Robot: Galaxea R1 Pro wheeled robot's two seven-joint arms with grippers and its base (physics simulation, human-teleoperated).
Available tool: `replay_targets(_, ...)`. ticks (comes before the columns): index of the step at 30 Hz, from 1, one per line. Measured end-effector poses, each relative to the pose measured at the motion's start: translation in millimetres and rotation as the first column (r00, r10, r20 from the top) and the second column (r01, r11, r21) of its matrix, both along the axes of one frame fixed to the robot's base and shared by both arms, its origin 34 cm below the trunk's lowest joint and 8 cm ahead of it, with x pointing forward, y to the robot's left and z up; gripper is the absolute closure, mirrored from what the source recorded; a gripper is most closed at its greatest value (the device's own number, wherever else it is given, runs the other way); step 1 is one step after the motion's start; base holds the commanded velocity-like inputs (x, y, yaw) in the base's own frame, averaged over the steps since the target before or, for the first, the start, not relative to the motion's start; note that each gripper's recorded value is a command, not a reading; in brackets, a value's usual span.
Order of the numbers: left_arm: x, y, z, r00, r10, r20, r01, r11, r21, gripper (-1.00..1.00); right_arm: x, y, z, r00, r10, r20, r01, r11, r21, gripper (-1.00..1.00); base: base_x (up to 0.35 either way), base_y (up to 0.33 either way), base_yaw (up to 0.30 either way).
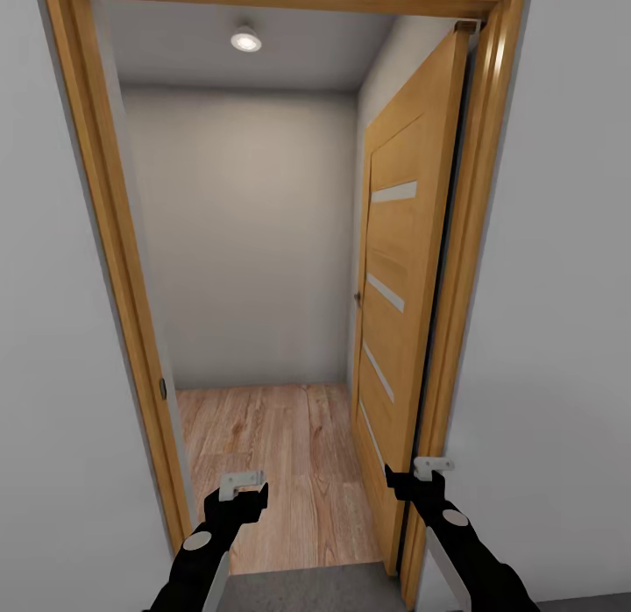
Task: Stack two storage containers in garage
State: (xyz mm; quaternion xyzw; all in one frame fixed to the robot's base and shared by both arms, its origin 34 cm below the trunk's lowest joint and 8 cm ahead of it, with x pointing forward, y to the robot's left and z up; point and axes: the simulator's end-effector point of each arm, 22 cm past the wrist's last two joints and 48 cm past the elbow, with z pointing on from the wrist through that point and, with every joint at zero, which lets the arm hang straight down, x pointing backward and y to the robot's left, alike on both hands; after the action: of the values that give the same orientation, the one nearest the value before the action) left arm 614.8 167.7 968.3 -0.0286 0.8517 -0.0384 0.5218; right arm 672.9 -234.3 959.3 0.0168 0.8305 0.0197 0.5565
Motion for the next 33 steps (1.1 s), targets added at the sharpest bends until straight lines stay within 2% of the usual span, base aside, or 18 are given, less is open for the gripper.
replay_targets(33,-2,0,-18,0.999,-0.001,-0.035,0.001,1.0,0.0,-1.0,-2,0,-20,0.999,0.0,-0.036,0.0,1.0,0.0,-1.0,0.0,0.0,0.0)
